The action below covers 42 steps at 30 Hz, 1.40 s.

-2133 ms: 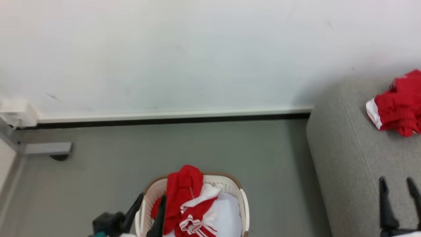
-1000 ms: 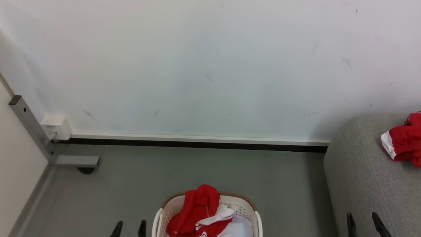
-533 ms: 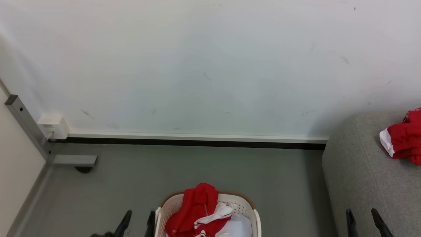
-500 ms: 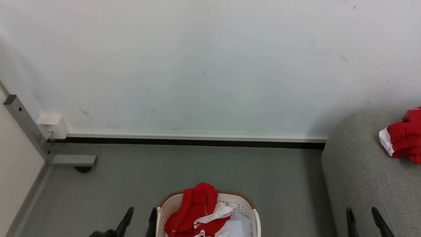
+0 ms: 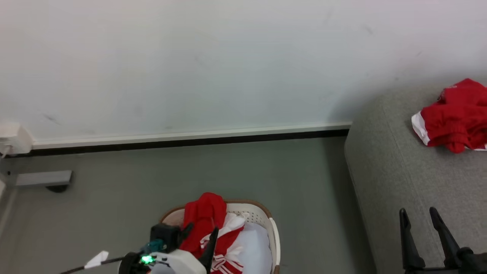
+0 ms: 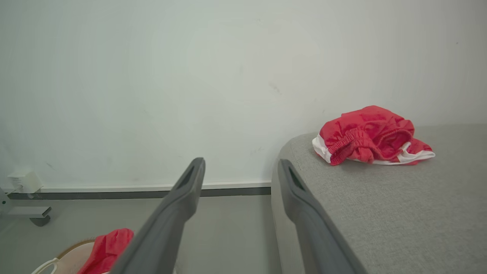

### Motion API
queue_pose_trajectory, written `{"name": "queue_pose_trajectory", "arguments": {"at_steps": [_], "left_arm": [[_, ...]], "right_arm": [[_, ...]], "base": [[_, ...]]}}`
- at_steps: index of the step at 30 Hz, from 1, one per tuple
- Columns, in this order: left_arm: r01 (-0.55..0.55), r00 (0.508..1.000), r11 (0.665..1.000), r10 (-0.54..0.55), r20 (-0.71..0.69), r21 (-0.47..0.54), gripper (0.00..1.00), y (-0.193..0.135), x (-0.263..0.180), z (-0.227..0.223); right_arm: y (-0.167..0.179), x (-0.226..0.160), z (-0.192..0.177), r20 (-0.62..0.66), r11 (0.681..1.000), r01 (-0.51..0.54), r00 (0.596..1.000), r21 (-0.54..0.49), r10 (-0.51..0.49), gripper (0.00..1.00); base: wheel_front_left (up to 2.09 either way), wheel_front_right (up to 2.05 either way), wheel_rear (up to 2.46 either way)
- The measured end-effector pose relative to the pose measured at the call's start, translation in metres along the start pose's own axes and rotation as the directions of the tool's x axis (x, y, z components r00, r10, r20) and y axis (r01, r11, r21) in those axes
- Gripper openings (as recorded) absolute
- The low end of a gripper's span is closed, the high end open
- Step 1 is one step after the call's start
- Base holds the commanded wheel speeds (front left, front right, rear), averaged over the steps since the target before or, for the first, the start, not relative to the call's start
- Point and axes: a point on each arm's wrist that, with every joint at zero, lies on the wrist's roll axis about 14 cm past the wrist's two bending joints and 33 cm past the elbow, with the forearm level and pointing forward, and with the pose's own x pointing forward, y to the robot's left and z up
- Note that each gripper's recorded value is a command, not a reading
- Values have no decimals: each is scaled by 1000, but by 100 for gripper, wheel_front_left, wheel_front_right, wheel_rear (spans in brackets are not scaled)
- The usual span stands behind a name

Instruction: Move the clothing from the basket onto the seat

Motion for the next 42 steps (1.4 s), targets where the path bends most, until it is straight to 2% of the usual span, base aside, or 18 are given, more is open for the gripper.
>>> {"name": "queue_pose_trajectory", "arguments": {"at_steps": [6, 11, 18, 25, 34, 42], "left_arm": [[50, 975, 998, -42, -218, 30, 100, -12, 38, -39], [68, 919, 997, -47, -390, 42, 100, -15, 61, -79], [18, 818, 999, 8, -575, 38, 100, -2, 86, -136], [-54, 742, 996, 92, -665, 77, 100, 31, 107, -184], [-96, 701, 987, 161, -694, 132, 100, 64, 138, -227], [-100, 654, 970, 232, -720, 222, 100, 93, 149, -257]], "right_arm": [[-18, 9, 3, 5, 998, 54, 999, -10, -54, 100], [-34, 16, 0, -5, 995, 102, 995, -14, -102, 100], [-55, 31, -10, -33, 986, 162, 986, -34, -163, 100], [-69, 48, -28, -72, 979, 196, 977, -47, -199, 100], [-83, 59, -73, -179, 972, 228, 956, -57, -235, 100], [-81, 75, -104, -233, 976, 212, 948, -51, -218, 100]], "base": [[0, 0, 0], [0, 0, 0], [0, 0, 0], [0, 0, 0], [0, 0, 0], [0, 0, 0]]}}
